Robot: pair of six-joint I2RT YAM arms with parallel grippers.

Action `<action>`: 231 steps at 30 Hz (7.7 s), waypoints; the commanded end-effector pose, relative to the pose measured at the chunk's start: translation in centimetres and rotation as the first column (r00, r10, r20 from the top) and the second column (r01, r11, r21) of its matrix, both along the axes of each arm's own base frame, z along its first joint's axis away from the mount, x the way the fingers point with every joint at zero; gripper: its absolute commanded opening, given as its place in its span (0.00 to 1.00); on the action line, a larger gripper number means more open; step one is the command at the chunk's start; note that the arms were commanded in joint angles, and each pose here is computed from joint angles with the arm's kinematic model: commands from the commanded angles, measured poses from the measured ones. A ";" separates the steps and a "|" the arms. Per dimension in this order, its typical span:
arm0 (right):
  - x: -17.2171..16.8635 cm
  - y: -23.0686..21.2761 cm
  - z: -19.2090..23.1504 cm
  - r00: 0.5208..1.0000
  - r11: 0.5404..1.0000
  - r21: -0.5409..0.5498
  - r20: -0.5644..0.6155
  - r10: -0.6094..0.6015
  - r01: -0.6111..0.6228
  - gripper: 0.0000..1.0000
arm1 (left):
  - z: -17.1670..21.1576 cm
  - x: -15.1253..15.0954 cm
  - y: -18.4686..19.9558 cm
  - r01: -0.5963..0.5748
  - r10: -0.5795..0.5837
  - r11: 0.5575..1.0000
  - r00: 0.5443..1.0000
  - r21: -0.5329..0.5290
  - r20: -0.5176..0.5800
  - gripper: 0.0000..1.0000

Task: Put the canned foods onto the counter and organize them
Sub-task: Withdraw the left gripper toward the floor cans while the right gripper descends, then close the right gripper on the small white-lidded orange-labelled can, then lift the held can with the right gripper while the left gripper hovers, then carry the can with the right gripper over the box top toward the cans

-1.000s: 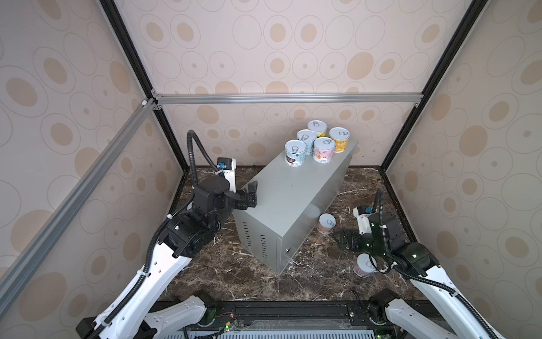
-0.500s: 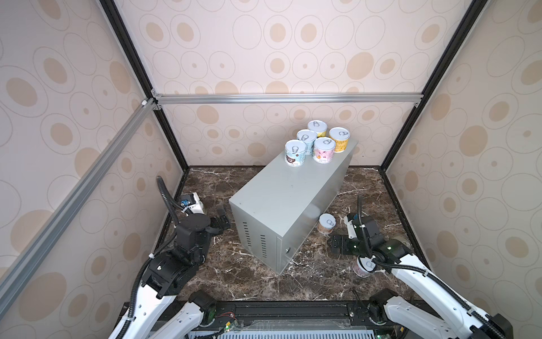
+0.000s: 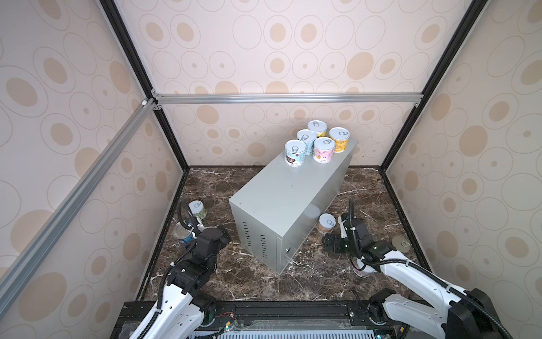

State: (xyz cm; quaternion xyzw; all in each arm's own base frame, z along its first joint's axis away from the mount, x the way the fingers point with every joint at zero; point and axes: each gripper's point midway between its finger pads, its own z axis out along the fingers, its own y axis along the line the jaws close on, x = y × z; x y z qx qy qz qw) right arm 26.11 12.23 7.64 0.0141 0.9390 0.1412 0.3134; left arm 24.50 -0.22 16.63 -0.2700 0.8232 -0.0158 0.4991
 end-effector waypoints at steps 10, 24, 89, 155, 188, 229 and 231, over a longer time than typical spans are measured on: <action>4.5 -0.3 -1.4 0.975 0.988 0.048 0.157 -0.155 0.150 1.00 | -1.4 3.0 -0.5 -0.044 0.055 0.994 0.992 -0.101 0.117 0.99; 8.2 -0.3 -3.6 0.952 0.973 0.002 0.205 -0.226 0.231 0.99 | -4.1 4.2 -0.7 -0.015 0.028 0.992 0.994 -0.126 0.103 0.99; 11.2 -3.1 -2.7 0.910 0.916 -0.192 0.299 -0.287 0.352 0.57 | -5.3 4.9 -1.3 0.040 -0.022 0.987 0.994 -0.159 0.108 0.99; -3.0 -0.3 29.5 0.926 0.983 -0.008 0.335 0.174 -0.182 0.49 | 11.5 4.7 -4.8 0.331 -0.319 0.943 0.923 -0.022 0.214 0.99; 4.6 7.5 35.1 0.868 0.945 -0.079 0.377 0.324 -0.319 0.48 | 9.2 5.7 -4.5 0.337 -0.331 0.941 0.927 -0.009 0.175 0.99; 12.3 11.1 31.6 0.910 0.949 -0.197 0.291 0.296 -0.246 0.47 | 8.2 6.0 -5.0 0.373 -0.361 0.927 0.918 -0.045 0.165 0.99; 12.5 10.9 31.5 0.913 0.950 -0.205 0.290 0.289 -0.235 0.48 | 8.3 5.9 -5.0 0.373 -0.361 0.927 0.917 -0.045 0.168 0.99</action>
